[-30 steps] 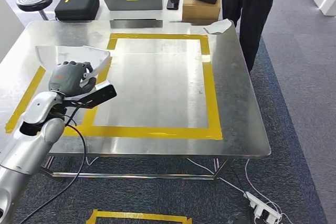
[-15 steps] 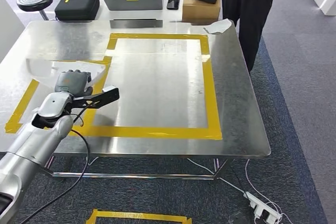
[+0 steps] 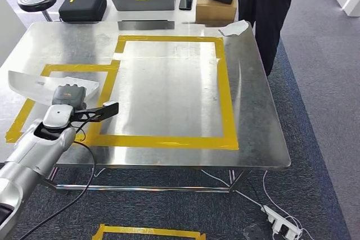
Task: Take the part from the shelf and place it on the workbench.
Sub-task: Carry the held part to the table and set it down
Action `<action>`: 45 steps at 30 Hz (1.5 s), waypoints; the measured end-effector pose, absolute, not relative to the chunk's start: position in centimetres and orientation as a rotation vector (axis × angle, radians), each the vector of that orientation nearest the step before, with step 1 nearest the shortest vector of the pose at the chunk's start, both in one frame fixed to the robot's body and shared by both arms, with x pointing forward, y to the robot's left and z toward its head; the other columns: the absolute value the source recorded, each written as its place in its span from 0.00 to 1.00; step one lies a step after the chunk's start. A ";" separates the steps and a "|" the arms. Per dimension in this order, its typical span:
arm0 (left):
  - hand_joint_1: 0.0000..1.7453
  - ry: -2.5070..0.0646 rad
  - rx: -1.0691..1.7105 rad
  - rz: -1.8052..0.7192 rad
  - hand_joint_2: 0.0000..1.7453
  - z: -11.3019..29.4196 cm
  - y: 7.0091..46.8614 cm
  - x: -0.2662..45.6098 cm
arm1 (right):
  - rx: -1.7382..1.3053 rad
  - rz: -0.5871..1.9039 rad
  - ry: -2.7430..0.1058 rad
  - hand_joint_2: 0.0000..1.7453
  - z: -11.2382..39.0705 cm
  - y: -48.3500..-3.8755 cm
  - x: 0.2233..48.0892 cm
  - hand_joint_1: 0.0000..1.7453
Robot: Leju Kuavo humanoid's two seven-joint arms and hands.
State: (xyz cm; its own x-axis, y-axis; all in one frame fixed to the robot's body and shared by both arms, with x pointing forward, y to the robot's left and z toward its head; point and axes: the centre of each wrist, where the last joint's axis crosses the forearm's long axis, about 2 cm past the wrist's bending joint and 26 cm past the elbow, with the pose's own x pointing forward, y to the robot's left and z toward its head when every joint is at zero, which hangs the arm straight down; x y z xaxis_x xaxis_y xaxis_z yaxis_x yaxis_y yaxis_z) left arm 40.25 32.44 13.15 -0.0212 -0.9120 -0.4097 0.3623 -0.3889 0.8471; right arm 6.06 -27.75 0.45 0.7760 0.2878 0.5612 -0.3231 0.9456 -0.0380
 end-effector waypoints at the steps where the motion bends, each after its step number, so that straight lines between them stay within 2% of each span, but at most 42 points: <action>1: 0.99 -0.646 1.244 -1.613 1.00 13.1 32.6 40.2 | 0.063 0.335 -0.597 0.00 0.4 -27.7 6.1 0.00; 5: 0.00 -0.599 1.262 -1.607 1.00 12.6 33.8 40.1 | 0.063 0.346 -0.595 0.00 0.4 -27.7 6.2 0.00; 9: 0.00 -0.580 1.261 -1.598 0.00 12.3 34.7 39.8 | 0.055 0.347 -0.592 0.00 0.4 -27.7 6.3 0.00; 30: 0.00 -0.879 1.313 -1.570 0.00 13.1 33.9 40.4 | 0.059 0.335 -0.597 0.00 0.2 -28.0 5.6 0.00; 38: 0.00 -1.024 1.338 -1.543 0.00 15.2 32.4 40.8 | 0.051 0.319 -0.598 0.00 0.2 -27.9 5.2 0.00; 45: 0.00 -1.085 1.335 -1.549 0.00 15.5 31.9 40.5 | 0.051 0.315 -0.592 0.00 0.2 -27.9 4.9 0.00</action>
